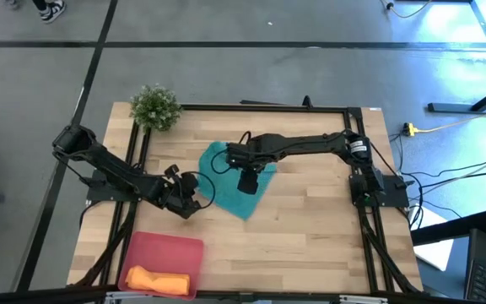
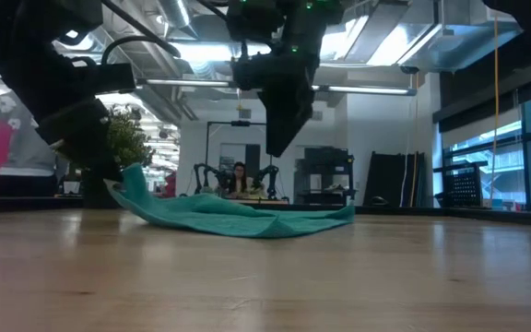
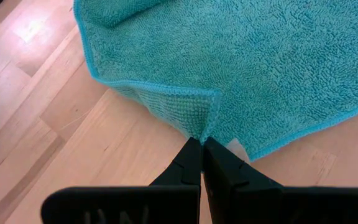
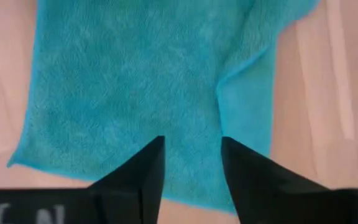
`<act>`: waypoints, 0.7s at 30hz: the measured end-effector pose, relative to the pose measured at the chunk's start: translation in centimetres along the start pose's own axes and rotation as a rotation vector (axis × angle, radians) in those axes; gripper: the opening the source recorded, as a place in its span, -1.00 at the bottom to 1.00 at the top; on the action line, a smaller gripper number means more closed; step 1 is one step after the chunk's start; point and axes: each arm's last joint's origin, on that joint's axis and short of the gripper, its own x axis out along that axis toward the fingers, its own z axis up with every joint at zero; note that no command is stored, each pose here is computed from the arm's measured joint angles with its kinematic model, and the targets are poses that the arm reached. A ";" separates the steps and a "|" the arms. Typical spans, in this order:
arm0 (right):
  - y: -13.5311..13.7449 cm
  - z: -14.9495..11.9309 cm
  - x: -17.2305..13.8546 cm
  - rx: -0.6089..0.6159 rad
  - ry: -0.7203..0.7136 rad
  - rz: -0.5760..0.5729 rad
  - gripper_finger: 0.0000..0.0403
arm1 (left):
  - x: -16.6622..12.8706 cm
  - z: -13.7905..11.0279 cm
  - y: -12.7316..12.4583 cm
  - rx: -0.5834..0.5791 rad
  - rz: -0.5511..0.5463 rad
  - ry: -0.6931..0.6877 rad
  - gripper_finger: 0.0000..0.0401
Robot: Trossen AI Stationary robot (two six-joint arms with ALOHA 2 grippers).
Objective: Roll microfiber towels into tight, uniform cylinder then place into a basket
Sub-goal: Fold the blue microfiber cloth
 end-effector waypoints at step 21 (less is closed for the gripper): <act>12.2 -6.7 5.4 -0.547 -0.122 0.166 -0.15 | 0.0 -0.2 0.0 0.009 -0.012 0.033 -1.00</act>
